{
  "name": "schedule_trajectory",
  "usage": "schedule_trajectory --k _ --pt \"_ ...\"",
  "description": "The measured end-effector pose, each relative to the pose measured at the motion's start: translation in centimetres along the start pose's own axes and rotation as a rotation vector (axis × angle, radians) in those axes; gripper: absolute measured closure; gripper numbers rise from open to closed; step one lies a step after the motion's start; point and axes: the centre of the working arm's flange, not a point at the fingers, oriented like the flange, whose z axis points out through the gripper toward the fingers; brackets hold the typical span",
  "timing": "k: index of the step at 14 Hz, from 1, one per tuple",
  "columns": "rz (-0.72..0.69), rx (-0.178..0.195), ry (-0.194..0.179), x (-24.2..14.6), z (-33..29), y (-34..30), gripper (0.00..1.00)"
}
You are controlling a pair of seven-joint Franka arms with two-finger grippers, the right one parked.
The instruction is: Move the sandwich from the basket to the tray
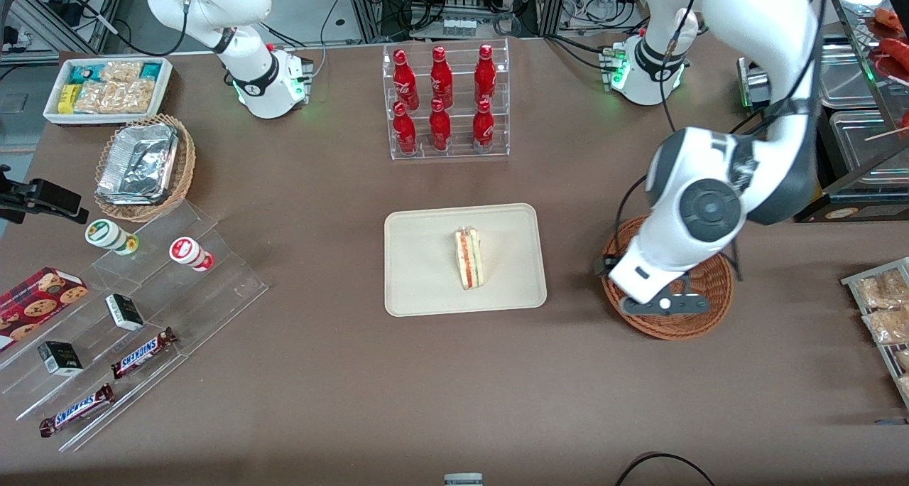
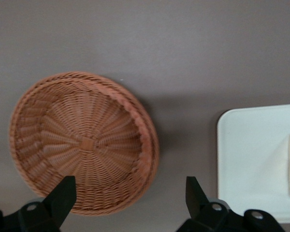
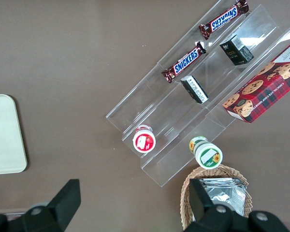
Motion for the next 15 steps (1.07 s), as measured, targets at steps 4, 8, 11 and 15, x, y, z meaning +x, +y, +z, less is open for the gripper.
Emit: schedule_trajectory --k 4,8,11,15 --pt "0.084 -0.018 0.001 -2.9 -3.9 -5.8 0.0" --pt "0.131 -0.038 -0.021 -6.4 -9.0 -9.9 0.0" --pt "0.161 -0.043 -0.037 -9.2 -12.8 -12.4 0.0" --pt "0.145 -0.039 -0.03 -11.2 -15.9 -14.8 0.0"
